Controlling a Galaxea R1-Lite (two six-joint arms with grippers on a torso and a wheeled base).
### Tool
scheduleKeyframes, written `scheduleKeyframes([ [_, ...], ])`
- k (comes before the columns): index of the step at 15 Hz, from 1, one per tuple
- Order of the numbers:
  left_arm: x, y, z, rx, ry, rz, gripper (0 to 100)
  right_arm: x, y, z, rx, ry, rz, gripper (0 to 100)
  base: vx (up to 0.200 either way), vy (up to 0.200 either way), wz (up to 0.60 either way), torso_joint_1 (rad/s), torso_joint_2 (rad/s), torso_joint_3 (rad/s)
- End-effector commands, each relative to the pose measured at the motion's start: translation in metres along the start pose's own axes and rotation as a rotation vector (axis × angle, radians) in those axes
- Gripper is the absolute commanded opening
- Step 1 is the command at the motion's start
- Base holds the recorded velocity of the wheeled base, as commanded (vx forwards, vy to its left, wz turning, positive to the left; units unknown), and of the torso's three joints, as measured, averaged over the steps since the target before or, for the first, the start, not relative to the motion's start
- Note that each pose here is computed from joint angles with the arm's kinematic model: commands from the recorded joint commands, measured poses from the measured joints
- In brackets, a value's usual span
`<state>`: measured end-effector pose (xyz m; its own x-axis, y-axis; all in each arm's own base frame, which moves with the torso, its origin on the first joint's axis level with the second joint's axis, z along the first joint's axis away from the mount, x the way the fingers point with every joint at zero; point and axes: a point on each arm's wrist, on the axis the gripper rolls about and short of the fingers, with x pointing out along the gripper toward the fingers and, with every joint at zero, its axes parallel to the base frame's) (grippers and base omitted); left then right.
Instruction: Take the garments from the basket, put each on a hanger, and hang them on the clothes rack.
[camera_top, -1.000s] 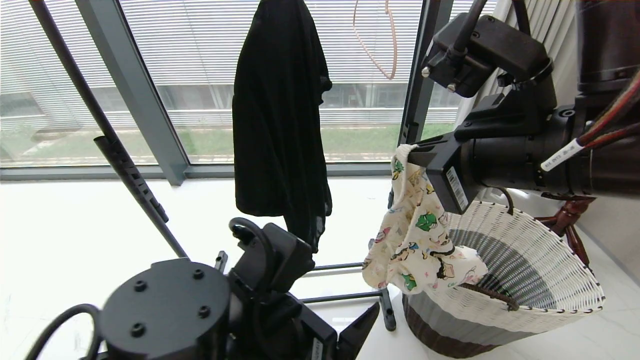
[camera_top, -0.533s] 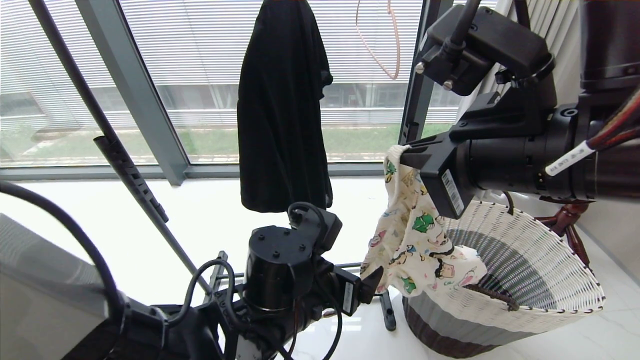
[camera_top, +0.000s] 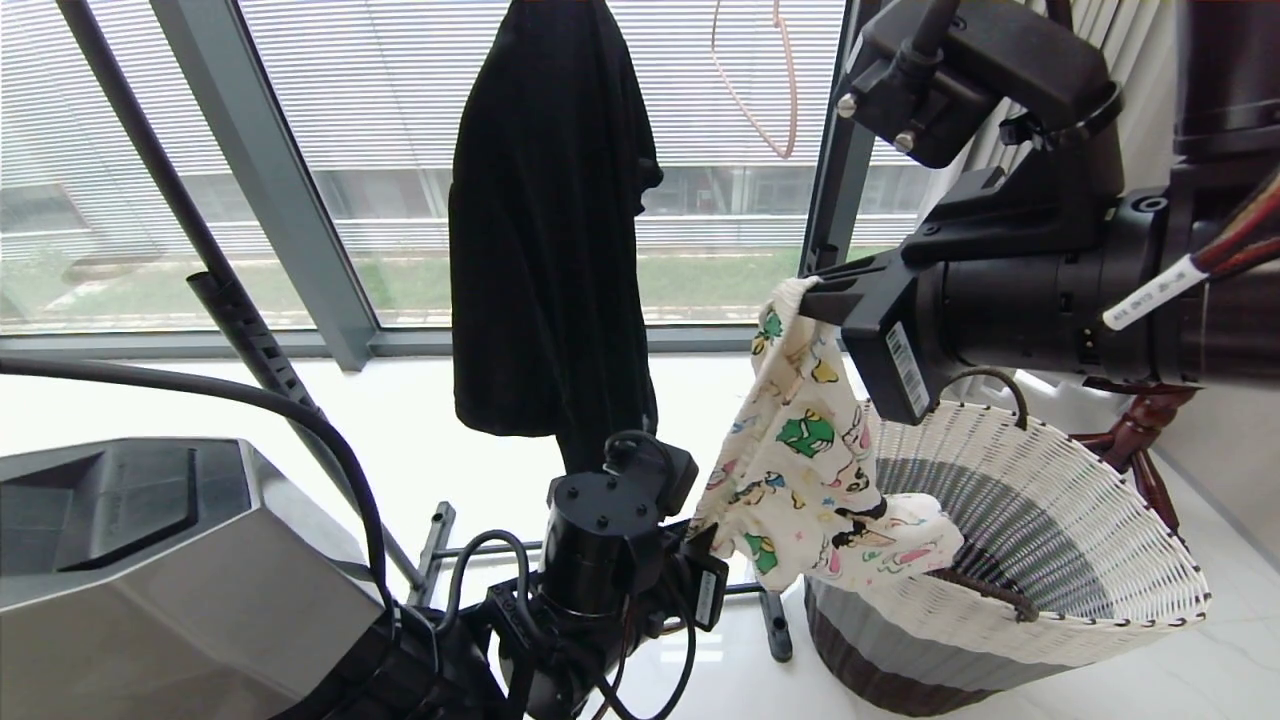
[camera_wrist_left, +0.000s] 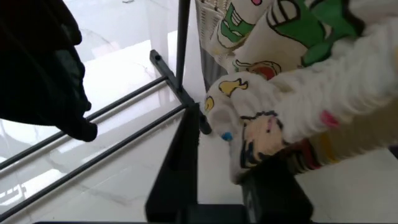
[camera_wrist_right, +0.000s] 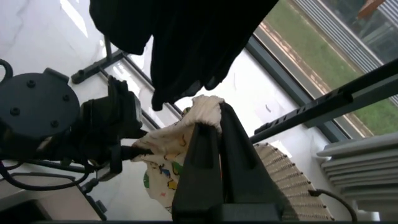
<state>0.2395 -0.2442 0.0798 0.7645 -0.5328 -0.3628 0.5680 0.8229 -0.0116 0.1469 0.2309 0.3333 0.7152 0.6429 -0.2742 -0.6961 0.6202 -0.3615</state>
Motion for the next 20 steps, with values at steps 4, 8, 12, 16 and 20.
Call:
scheduleKeyframes([
  [4,-0.063,0.035,-0.003,0.150,-0.033,0.116,0,0.018,-0.012,-0.011,0.087,0.054,-0.052,0,0.000,0.000,0.00,0.000,0.00,0.000],
  [8,-0.129,0.075,0.030,0.092,-0.187,0.240,0,0.031,-0.011,-0.023,0.142,0.100,-0.063,0,0.000,0.000,0.00,0.000,0.00,0.000],
  [12,-0.175,0.069,0.064,0.096,-0.194,0.207,0,0.020,-0.018,-0.046,0.157,0.110,-0.104,0,0.000,0.000,0.00,0.000,0.00,0.000],
  [16,-0.187,0.059,0.096,0.129,-0.211,0.110,0,-0.020,-0.030,-0.072,0.171,0.137,-0.152,0,0.000,0.000,0.00,0.000,0.00,0.000],
  [20,-0.183,0.041,0.097,0.249,-0.203,-0.012,0,-0.054,-0.034,-0.088,0.181,0.134,-0.180,0,0.000,0.000,0.00,0.000,0.00,0.000],
])
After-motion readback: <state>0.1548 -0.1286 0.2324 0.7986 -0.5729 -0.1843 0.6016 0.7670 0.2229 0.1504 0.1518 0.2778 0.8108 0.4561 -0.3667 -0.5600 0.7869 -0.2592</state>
